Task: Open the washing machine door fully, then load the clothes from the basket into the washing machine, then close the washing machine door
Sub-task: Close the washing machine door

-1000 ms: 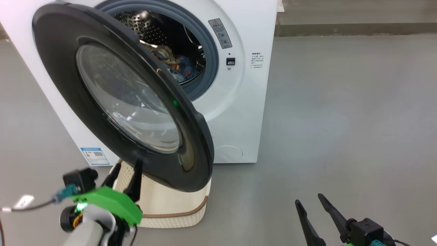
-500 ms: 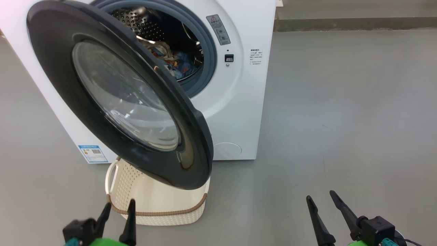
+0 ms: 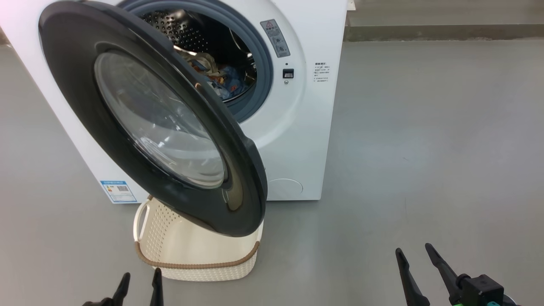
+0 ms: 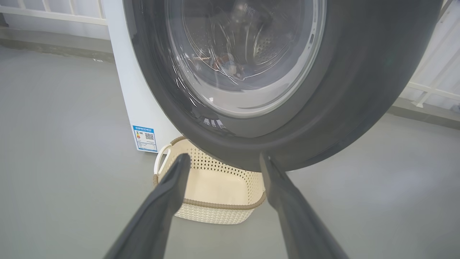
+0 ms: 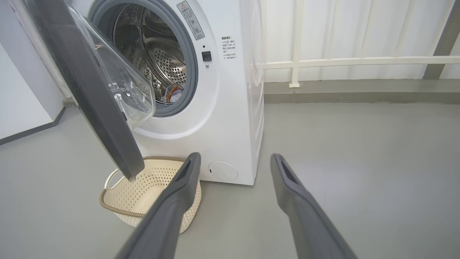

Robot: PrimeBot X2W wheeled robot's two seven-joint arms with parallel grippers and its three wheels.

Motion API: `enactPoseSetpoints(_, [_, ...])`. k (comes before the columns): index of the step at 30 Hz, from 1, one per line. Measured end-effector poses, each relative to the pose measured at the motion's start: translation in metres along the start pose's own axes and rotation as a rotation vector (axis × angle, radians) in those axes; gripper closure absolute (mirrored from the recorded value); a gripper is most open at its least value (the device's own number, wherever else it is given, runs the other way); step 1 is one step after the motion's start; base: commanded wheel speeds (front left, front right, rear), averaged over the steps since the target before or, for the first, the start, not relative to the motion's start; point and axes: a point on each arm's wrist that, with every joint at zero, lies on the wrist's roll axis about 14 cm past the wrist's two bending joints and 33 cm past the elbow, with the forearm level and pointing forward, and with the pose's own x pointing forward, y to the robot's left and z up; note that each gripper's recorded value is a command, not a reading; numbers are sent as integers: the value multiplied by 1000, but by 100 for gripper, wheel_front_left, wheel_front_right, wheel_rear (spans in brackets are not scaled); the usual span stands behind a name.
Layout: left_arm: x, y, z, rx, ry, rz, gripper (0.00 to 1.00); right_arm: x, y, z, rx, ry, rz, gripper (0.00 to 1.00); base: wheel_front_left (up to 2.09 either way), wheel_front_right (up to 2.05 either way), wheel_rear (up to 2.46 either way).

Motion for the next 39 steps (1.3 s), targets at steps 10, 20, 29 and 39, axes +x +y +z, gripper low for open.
enactPoseSetpoints(10, [-2,9,7,16,-22,21,0,-1,-6,2,-1,-8,-22,0,0,0,0])
enactPoseSetpoints(20, [-3,10,9,12,-32,25,0,-2,-5,0,-9,0,-18,100,0,0,0])
enactPoseSetpoints(29, [-5,12,10,11,-33,34,0,11,12,20,-11,-62,36,100,0,0,0])
enactPoseSetpoints(39, [-7,12,7,9,-27,37,0,53,97,145,-15,-437,303,100,0,0,0])
